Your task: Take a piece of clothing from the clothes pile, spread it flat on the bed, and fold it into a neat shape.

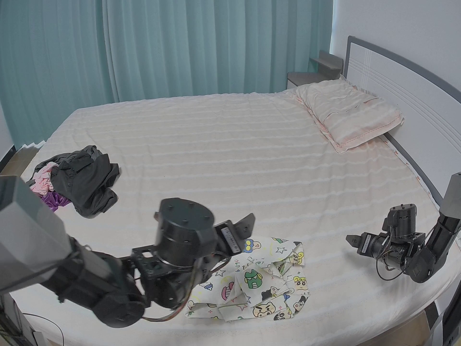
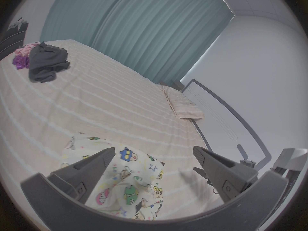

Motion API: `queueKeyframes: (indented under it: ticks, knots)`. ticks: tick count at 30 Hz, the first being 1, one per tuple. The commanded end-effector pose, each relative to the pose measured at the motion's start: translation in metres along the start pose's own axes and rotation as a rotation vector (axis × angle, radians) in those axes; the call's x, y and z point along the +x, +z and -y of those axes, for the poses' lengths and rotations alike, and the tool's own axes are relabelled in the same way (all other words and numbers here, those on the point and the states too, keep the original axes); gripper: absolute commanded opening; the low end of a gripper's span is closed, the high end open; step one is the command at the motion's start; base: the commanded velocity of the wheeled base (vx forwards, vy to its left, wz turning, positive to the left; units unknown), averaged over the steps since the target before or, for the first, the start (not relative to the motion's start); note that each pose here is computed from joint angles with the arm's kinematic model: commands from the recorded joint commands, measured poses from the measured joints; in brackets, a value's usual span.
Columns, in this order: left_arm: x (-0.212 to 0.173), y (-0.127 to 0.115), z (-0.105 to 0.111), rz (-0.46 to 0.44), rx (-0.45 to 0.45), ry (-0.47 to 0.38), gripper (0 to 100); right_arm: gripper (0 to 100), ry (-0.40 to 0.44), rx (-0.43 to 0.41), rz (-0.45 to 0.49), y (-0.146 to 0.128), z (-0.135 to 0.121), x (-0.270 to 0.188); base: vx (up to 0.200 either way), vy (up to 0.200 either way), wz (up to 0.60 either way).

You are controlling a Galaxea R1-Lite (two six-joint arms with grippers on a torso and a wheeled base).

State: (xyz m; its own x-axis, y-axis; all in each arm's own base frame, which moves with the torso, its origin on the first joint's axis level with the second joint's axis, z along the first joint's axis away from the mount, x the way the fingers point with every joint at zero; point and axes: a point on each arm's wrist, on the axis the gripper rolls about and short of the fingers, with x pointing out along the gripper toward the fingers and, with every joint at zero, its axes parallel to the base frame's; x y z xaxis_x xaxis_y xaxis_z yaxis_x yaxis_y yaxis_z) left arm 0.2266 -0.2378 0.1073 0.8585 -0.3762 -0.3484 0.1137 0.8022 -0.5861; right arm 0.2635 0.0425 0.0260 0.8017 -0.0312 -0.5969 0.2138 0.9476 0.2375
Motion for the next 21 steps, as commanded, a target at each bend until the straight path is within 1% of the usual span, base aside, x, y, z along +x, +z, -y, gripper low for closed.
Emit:
queueKeyframes:
  ticks: [1,2,3,4,5,6,7,8,9,10,12,13,14,15,16,17,18,21]
  knots:
    - [-0.066,0.033,-0.036,0.030,-0.135,-0.003,100,100,0.107,0.050,0.035,0.007,-0.017,-0.015,0.000,0.000,0.00]
    - [-0.071,0.032,-0.044,0.017,-0.162,0.007,100,100,0.142,0.059,0.033,0.008,-0.021,-0.019,0.000,0.000,0.00]
    - [-0.073,0.031,-0.047,0.008,-0.171,0.011,100,100,0.157,0.063,0.029,0.007,-0.024,-0.020,0.000,0.000,0.00]
    - [-0.080,0.030,-0.058,-0.010,-0.211,0.022,100,100,0.203,0.076,0.016,0.004,-0.032,-0.026,0.000,0.000,0.00]
    - [-0.083,0.031,-0.064,-0.020,-0.237,0.028,100,100,0.221,0.085,0.010,0.002,-0.037,-0.029,0.000,0.000,0.00]
    - [-0.083,0.031,-0.064,-0.020,-0.237,0.028,100,100,0.221,0.085,0.010,0.002,-0.037,-0.029,0.000,0.000,0.00]
    - [-0.086,0.033,-0.072,-0.035,-0.268,0.032,100,100,0.246,0.096,0.002,0.000,-0.043,-0.032,0.000,0.000,0.00]
    - [-0.086,0.033,-0.072,-0.035,-0.268,0.032,100,100,0.246,0.096,0.002,0.000,-0.043,-0.032,0.000,0.000,0.00]
    - [-0.088,0.039,-0.090,-0.080,-0.360,0.033,100,100,0.305,0.111,-0.027,-0.009,-0.060,-0.037,0.000,0.000,0.00]
    - [-0.088,0.040,-0.096,-0.107,-0.397,0.033,100,100,0.328,0.117,-0.041,-0.012,-0.067,-0.038,-0.200,0.000,0.00]
    - [-0.088,0.039,-0.103,-0.148,-0.437,0.032,100,100,0.361,0.128,-0.039,-0.012,-0.078,-0.040,-0.200,0.000,0.00]
    - [-0.088,0.040,-0.104,-0.153,-0.443,0.031,100,100,0.365,0.130,-0.038,-0.012,-0.080,-0.040,-0.200,0.000,0.00]
    - [-0.087,0.042,-0.109,-0.173,-0.462,0.025,100,100,0.390,0.132,-0.027,-0.009,-0.089,-0.041,-0.200,0.000,0.00]
    - [-0.087,0.042,-0.109,-0.173,-0.462,0.025,100,100,0.390,0.132,-0.027,-0.009,-0.089,-0.041,-0.200,0.000,0.00]
    - [-0.087,0.045,-0.113,-0.188,-0.481,0.018,100,100,0.422,0.126,-0.029,-0.011,-0.098,-0.044,0.000,0.000,0.00]
    - [-0.087,0.046,-0.114,-0.187,-0.484,0.019,100,100,0.425,0.126,-0.032,-0.012,-0.099,-0.044,0.000,0.000,0.00]
    - [-0.087,0.049,-0.117,-0.180,-0.493,0.019,100,100,0.450,0.138,-0.052,-0.017,-0.108,-0.045,0.000,0.000,0.00]
    - [-0.087,0.052,-0.119,-0.176,-0.504,0.016,100,100,0.469,0.175,-0.087,-0.026,-0.122,-0.041,0.000,0.000,0.00]
